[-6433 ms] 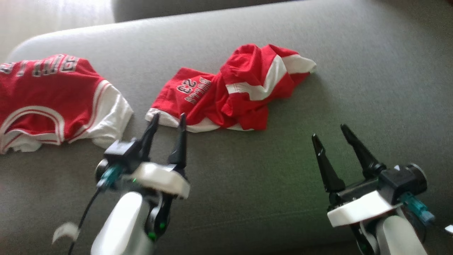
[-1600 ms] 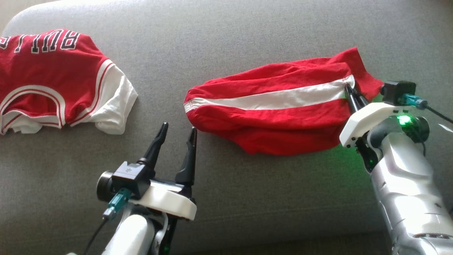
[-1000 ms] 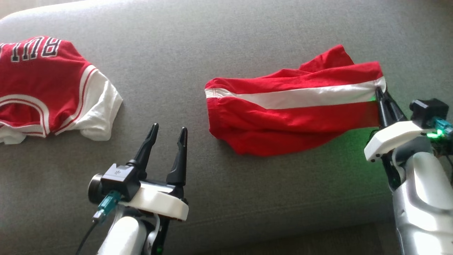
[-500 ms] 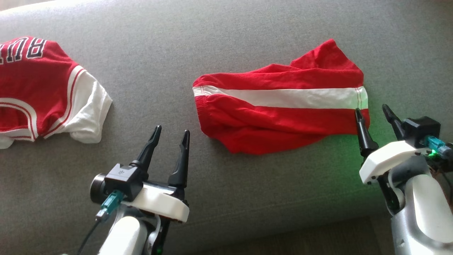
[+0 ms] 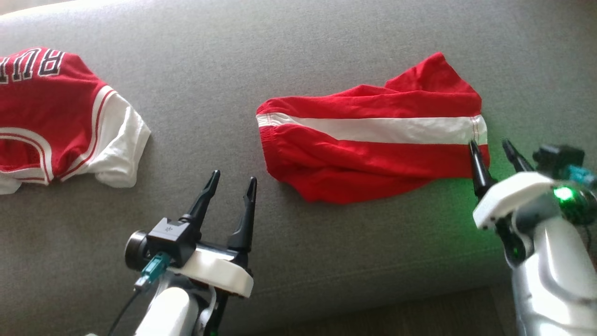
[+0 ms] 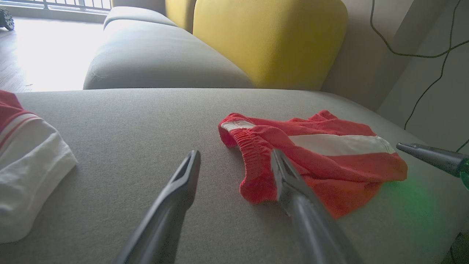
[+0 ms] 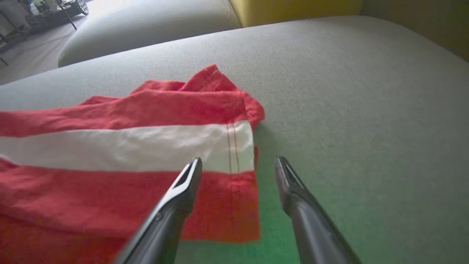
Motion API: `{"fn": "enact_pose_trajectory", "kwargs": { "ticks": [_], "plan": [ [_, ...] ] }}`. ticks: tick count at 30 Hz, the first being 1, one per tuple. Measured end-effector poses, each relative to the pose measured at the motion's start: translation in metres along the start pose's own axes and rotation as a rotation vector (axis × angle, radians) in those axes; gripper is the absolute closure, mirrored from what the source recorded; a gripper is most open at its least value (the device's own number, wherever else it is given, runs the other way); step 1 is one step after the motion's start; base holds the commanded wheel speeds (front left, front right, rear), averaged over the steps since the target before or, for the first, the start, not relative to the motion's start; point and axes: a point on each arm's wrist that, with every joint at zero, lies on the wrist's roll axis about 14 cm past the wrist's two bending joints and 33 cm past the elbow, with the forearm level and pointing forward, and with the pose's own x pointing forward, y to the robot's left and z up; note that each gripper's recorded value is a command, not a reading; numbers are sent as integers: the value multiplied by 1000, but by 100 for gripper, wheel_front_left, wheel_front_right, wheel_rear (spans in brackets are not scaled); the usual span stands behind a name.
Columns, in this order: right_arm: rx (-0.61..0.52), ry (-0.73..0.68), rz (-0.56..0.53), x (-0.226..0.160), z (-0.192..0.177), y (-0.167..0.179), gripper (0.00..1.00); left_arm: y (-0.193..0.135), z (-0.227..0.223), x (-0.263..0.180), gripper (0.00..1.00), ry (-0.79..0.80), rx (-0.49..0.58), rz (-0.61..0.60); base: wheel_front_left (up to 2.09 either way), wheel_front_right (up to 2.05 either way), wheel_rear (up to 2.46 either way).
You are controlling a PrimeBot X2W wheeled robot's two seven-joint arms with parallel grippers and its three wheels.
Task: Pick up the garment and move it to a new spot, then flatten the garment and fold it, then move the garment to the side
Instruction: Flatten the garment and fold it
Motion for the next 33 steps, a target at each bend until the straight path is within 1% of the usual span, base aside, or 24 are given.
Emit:
{"fn": "enact_pose_trajectory", "kwargs": {
  "ticks": [5,14,21,22,24,26,29,30,32,33],
  "plan": [
    [14,-31,28,21,17,15,0,0,-3,-2,0,10,5,-1,0,0,0],
    [5,52,5,32,-9,13,0,7,-6,-5,0,18,5,23,0,0,0],
    [8,40,9,41,-6,18,0,9,-7,-5,0,21,4,28,0,0,0],
    [10,39,10,41,-6,19,0,9,-6,-4,0,19,4,28,0,0,0],
    [10,43,14,41,-7,20,5,9,-6,-4,0,18,5,27,0,0,0],
    [16,50,19,41,-9,23,8,8,-6,-4,0,17,6,27,0,0,0],
    [23,53,25,41,-10,25,20,8,-5,-4,0,15,6,24,0,0,0],
    [29,57,25,40,-12,25,29,7,-4,-4,0,14,7,24,0,0,0],
    [33,65,25,40,-14,25,64,7,-4,-4,0,13,7,23,0,0,0],
    [33,64,26,40,-14,26,71,7,-4,-4,0,12,7,23,0,0,0]
  ]
}}
